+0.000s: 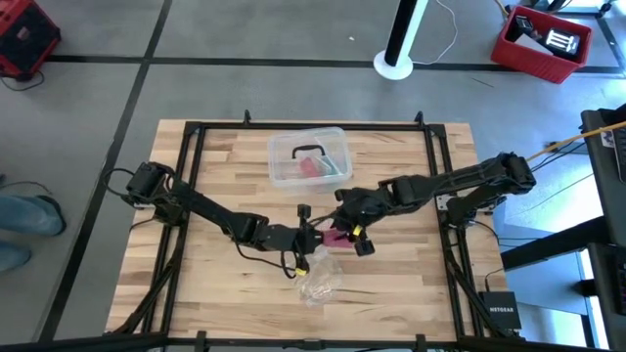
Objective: Roll bandage
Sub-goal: Roll the pink bandage
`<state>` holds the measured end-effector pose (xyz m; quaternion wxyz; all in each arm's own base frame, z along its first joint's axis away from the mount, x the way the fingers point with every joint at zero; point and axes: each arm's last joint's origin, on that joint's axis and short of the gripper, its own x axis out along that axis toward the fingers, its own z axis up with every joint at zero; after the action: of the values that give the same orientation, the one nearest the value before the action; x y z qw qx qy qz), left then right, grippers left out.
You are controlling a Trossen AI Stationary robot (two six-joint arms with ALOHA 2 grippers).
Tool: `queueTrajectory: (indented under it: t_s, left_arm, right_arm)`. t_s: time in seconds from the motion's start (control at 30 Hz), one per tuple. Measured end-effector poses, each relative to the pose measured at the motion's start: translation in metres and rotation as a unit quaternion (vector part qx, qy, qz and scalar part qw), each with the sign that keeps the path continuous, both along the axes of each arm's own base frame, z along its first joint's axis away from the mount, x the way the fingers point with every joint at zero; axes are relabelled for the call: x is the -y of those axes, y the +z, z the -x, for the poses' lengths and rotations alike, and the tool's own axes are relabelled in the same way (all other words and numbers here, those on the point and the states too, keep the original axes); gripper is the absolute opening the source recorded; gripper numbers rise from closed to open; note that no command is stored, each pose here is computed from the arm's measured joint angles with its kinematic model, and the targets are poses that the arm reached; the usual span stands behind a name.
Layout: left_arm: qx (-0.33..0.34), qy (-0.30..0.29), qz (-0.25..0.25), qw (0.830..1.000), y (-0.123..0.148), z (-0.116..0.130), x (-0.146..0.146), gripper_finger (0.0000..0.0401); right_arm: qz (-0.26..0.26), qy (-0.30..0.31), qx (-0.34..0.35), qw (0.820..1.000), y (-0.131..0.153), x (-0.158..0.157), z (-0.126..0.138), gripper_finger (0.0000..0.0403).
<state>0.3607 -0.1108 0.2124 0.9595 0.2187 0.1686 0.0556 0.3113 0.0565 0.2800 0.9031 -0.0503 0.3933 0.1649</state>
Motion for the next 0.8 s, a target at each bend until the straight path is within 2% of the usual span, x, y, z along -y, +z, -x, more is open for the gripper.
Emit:
queueTrajectory:
  t_s: [0.07, 0.17, 0.47, 0.63, 0.8]
  left_arm:
    - [-0.001, -0.003, -0.005, 1.0, 0.0, 0.0, 0.0, 0.0021]
    - [-0.002, -0.004, -0.009, 1.0, 0.0, 0.0, 0.0, 0.0021]
    - [-0.005, -0.006, -0.017, 1.0, 0.0, 0.0, 0.0, 0.0021]
    - [0.0, -0.004, -0.017, 1.0, 0.001, 0.0, 0.001, 0.0021]
    - [0.007, -0.02, -0.028, 0.999, 0.003, 0.001, 0.006, 0.0021]
  right_arm:
    - [-0.026, 0.015, -0.005, 1.0, 0.0, 0.003, -0.001, 0.0139]
    - [-0.037, 0.017, -0.014, 0.999, -0.004, 0.008, -0.003, 0.0112]
    - [-0.013, 0.017, -0.012, 1.0, -0.008, 0.011, -0.006, 0.001]
    - [0.027, -0.004, -0.018, 0.999, -0.008, 0.014, -0.003, 0.0014]
    - [0.025, -0.034, -0.046, 0.998, -0.013, 0.019, -0.002, 0.0005]
